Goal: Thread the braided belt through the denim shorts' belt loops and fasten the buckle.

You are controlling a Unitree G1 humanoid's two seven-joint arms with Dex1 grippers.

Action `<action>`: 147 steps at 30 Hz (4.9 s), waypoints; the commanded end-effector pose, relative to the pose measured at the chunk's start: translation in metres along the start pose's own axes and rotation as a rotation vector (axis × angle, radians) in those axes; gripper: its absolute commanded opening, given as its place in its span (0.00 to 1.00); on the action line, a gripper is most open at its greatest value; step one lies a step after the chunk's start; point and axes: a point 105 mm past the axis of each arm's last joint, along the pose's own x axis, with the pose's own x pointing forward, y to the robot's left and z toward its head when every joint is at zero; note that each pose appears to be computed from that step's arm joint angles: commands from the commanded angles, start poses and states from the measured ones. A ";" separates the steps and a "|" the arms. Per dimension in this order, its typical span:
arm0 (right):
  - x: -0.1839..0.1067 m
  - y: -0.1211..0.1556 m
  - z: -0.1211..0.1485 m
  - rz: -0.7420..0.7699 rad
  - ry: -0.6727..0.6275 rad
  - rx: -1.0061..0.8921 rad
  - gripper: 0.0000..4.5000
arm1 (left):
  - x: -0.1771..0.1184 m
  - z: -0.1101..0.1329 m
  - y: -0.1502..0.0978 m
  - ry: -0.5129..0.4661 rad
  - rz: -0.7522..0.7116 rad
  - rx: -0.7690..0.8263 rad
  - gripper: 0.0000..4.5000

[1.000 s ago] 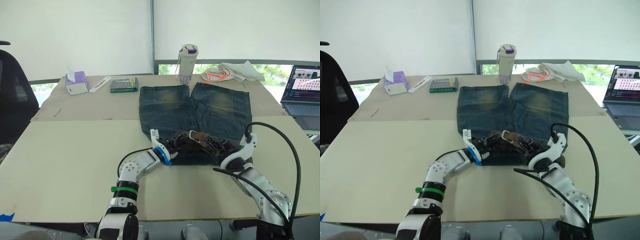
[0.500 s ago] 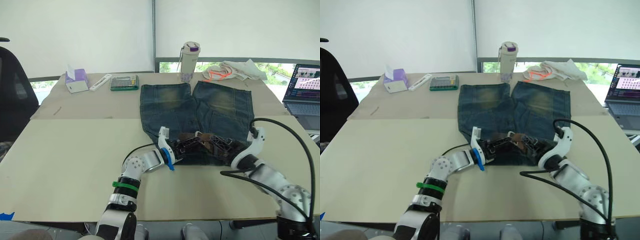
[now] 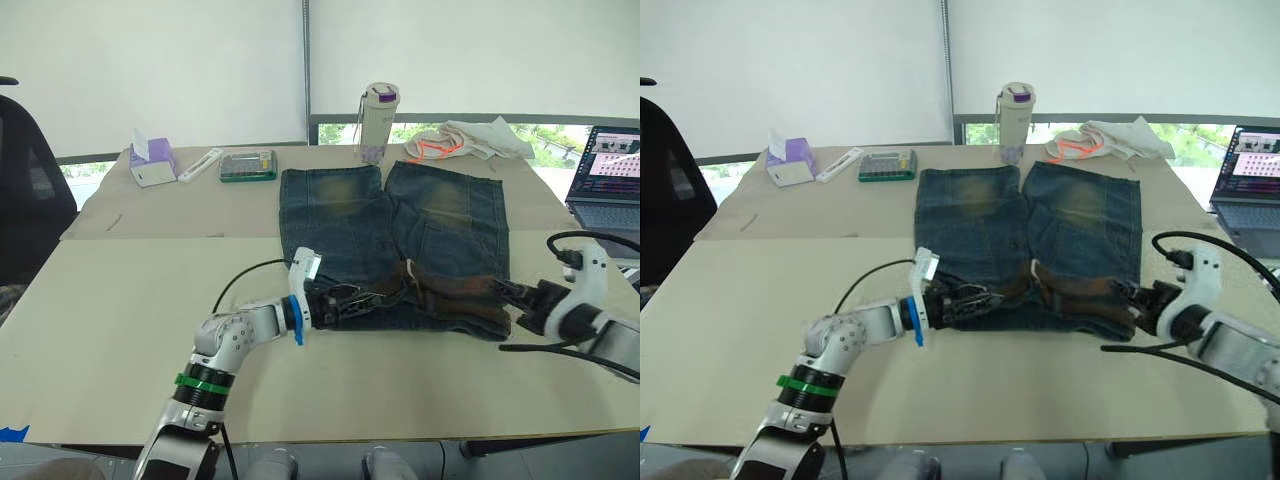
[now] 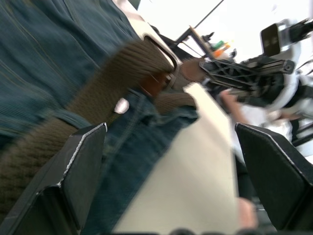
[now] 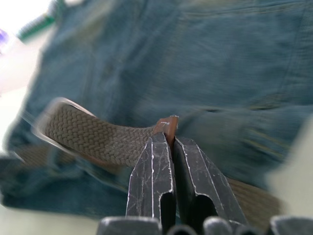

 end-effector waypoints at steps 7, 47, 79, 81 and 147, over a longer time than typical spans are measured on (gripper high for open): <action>-0.024 0.009 0.066 0.041 -0.128 -0.166 0.00 | -0.027 0.021 -0.011 0.020 -0.081 0.284 0.99; 0.012 0.153 0.087 0.512 -0.254 0.406 0.00 | 0.045 0.104 -0.029 -0.325 0.271 1.038 0.35; 0.074 0.120 -0.030 0.531 -0.119 -0.403 0.78 | -0.011 0.078 0.041 -0.506 0.395 -0.120 0.00; 0.075 0.113 -0.047 0.531 -0.052 -0.420 0.78 | -0.014 0.077 0.043 -0.502 0.403 -0.128 0.00; 0.121 0.091 -0.038 0.796 0.015 -0.669 0.00 | -0.059 0.050 0.057 -0.324 0.466 0.106 0.00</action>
